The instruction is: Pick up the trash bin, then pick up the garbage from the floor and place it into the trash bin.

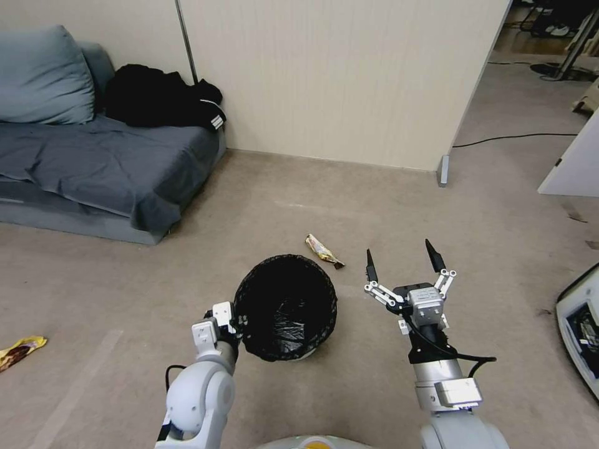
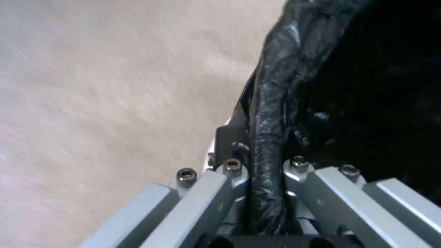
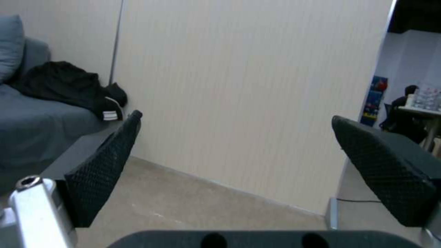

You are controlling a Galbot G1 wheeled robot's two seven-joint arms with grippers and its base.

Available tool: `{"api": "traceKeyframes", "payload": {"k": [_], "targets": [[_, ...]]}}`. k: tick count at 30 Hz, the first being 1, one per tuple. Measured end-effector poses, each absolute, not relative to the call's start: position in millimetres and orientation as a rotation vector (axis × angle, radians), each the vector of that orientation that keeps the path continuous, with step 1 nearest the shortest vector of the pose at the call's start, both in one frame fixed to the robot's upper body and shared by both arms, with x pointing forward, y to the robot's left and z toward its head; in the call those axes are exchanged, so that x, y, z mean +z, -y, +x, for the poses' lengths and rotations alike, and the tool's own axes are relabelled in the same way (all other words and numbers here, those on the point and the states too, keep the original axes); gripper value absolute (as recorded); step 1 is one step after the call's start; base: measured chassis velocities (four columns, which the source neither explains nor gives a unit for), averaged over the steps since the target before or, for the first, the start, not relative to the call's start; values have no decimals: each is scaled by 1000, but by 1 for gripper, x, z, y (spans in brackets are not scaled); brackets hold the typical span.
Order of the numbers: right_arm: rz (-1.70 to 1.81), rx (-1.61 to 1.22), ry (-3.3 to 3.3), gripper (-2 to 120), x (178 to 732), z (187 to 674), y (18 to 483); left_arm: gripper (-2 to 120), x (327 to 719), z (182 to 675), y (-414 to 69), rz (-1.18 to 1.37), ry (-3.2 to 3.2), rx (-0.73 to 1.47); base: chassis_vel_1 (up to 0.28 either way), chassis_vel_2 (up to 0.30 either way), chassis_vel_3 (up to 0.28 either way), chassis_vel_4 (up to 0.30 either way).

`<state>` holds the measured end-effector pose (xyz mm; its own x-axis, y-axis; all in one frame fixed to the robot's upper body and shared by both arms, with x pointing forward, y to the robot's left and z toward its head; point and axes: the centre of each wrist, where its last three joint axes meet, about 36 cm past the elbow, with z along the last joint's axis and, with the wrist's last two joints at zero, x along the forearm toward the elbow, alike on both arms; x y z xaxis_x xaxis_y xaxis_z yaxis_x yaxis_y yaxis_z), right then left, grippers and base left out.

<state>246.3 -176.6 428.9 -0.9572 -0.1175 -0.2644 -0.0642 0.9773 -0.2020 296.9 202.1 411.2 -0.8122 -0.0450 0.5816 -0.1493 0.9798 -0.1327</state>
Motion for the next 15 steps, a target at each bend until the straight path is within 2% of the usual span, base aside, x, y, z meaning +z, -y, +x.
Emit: {"api": "traceKeyframes", "payload": {"k": [2,4,8,15], "targets": [[-137,-278,-2846,100,429,247,176,0,418,294,-204,141,2534,220,0,0,0,0],[-157,-275,-2840,100,427,248,174,0,447,279,-208,151,2610,187,0,0,0,0],[-173,-277,-2833,100,426,250,173,0,472,262,-211,192,2660,129,0,0,0,0],[-193,-274,-2831,100,422,247,176,0,499,238,-210,235,2690,23,0,0,0,0]]}}
